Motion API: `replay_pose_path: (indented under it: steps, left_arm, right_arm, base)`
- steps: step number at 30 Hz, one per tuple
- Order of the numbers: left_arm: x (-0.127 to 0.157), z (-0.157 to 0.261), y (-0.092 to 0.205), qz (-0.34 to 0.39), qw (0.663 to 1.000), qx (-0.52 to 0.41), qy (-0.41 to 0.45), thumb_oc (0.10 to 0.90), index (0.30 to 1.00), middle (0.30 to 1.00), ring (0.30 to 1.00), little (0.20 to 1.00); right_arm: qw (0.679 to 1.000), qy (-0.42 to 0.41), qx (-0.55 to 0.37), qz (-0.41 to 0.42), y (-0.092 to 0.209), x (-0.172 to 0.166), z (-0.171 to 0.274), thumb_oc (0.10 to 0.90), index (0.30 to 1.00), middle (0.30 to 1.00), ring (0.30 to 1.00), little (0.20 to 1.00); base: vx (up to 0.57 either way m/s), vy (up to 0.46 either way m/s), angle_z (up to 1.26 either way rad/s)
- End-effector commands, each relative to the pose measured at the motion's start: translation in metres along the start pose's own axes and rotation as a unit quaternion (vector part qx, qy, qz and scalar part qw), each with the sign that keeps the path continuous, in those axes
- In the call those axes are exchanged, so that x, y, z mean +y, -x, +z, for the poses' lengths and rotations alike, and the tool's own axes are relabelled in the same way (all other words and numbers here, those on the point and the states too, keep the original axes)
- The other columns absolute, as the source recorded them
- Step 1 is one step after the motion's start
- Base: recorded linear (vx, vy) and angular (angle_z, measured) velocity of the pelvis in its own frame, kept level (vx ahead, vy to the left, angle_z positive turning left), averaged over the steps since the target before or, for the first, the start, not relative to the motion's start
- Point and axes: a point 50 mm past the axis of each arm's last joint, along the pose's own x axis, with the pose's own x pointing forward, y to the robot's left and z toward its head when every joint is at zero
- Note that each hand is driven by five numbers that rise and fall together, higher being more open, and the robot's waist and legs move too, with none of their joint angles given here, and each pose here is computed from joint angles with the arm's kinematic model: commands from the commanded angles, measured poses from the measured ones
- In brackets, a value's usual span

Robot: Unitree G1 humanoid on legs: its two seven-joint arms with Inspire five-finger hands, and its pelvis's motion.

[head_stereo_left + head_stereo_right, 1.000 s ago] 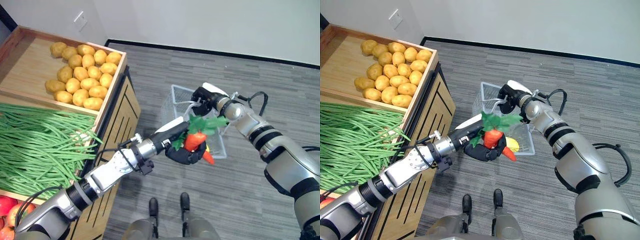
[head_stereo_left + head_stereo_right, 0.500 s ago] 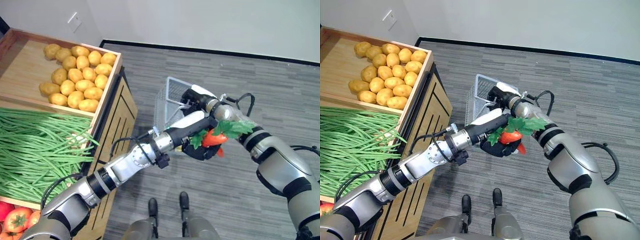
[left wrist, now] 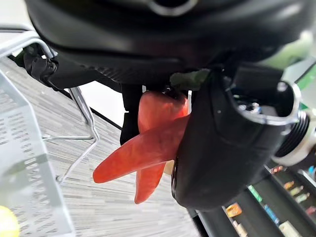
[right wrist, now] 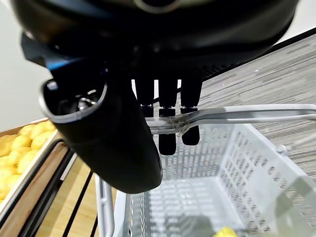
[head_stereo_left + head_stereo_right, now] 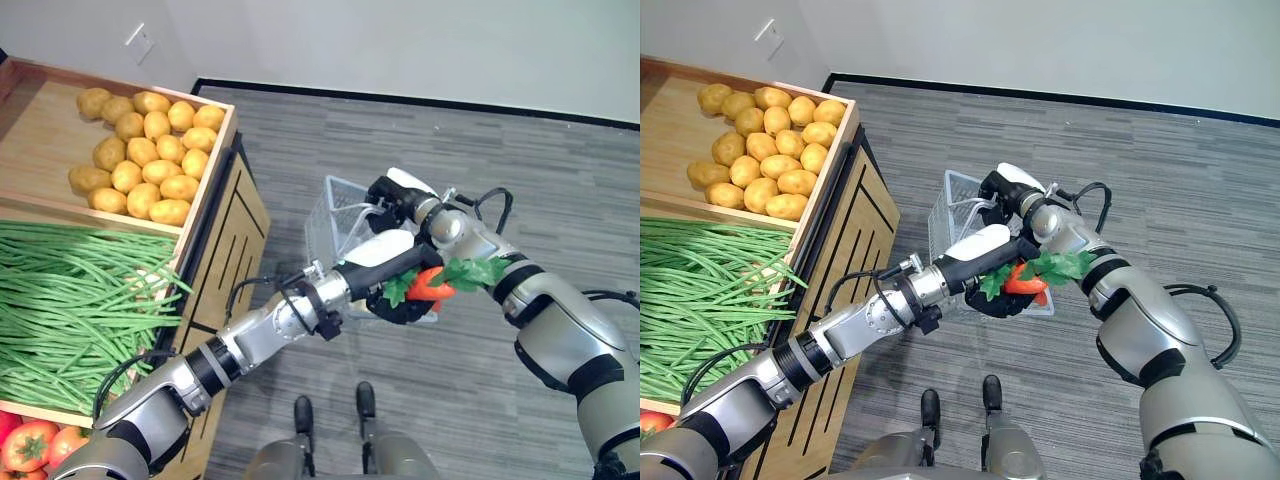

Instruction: Get the vegetables into the basket

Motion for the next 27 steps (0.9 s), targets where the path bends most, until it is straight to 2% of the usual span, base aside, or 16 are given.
replay_pose_path:
  steps: [1,4,13,25,27]
  left_arm:
    - [0.005,-0.010,-0.010,0.010,0.998,0.016,-0.065,0.400,0.300,0.300,0.300,0.300]
    - [0.002,-0.021,-0.017,0.004,0.993,0.042,-0.114,0.400,0.300,0.300,0.300,0.300]
    - [0.000,-0.015,-0.024,0.007,0.990,0.026,-0.138,0.400,0.300,0.300,0.300,0.300]
    - [0.030,-0.010,-0.040,0.071,0.979,0.030,-0.188,0.400,0.300,0.300,0.300,0.300]
    - [0.036,-0.014,-0.043,0.070,0.971,0.039,-0.226,0.400,0.300,0.300,0.300,0.300]
  right_arm:
    - [0.966,-0.041,-0.226,-0.122,0.003,-0.077,0.132,0.400,0.300,0.300,0.300,0.300]
    - [0.963,-0.047,-0.241,-0.115,0.003,-0.073,0.141,0.400,0.300,0.300,0.300,0.300]
    - [0.957,-0.050,-0.268,-0.102,0.006,-0.067,0.154,0.400,0.300,0.300,0.300,0.300]
    - [0.955,-0.048,-0.284,-0.070,0.006,-0.053,0.163,0.400,0.300,0.300,0.300,0.300]
    - [0.952,-0.042,-0.298,-0.061,0.008,-0.050,0.171,0.400,0.300,0.300,0.300,0.300]
  base:
    - [-0.01,-0.008,-0.10]
    - [-0.01,-0.007,-0.10]
    - [0.00,0.000,-0.01]
    - [0.00,0.000,0.00]
    - [0.00,0.000,0.00]
